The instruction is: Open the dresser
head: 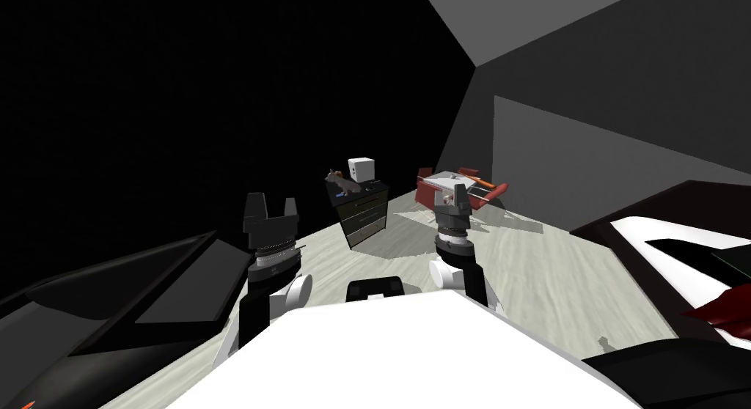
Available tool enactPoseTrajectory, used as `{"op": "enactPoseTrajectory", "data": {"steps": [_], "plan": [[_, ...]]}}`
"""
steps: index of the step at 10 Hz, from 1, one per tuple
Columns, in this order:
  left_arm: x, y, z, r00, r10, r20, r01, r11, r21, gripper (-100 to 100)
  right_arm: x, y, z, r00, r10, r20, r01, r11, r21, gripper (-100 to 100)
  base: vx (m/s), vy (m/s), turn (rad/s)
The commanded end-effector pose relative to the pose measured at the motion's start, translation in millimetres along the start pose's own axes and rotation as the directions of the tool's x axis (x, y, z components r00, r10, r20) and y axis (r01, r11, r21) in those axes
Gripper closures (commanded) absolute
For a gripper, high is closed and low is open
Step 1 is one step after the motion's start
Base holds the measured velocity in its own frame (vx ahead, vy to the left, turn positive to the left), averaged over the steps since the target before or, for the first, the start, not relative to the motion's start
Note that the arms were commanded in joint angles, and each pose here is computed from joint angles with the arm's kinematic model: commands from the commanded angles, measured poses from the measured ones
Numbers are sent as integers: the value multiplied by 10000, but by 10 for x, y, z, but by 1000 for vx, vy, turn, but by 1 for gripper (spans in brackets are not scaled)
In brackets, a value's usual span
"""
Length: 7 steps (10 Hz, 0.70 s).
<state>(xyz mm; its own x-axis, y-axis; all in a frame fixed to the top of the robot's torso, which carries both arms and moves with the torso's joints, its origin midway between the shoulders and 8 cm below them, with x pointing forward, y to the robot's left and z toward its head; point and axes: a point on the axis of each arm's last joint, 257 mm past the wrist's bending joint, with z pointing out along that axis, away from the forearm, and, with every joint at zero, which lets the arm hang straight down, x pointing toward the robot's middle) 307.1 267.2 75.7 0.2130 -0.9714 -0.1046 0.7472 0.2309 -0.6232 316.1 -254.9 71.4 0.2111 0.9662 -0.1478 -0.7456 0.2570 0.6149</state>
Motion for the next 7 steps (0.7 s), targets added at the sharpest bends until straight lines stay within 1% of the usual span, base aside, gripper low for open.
{"op": "enactPoseTrajectory", "data": {"steps": [1,4,5,7], "plan": [[0,0,0,10000,0,0,0,10000,0,0,0,0,0,10000,0,0,0,10000,0,0,0,0,0],[0,0,0,10000,0,0,0,10000,1,0,0,0,0,10000,0,0,0,10000,-1,0,0,0,0],[60,35,-20,9992,38,-401,-38,10000,1,-100,0,1,0,10000,0,0,0,10000,-1,0,26,-12,14],[128,118,-65,9961,48,-886,-51,10000,-30,-100,0,-2,-1,10000,0,0,0,10000,6,0,52,-38,32]]}}
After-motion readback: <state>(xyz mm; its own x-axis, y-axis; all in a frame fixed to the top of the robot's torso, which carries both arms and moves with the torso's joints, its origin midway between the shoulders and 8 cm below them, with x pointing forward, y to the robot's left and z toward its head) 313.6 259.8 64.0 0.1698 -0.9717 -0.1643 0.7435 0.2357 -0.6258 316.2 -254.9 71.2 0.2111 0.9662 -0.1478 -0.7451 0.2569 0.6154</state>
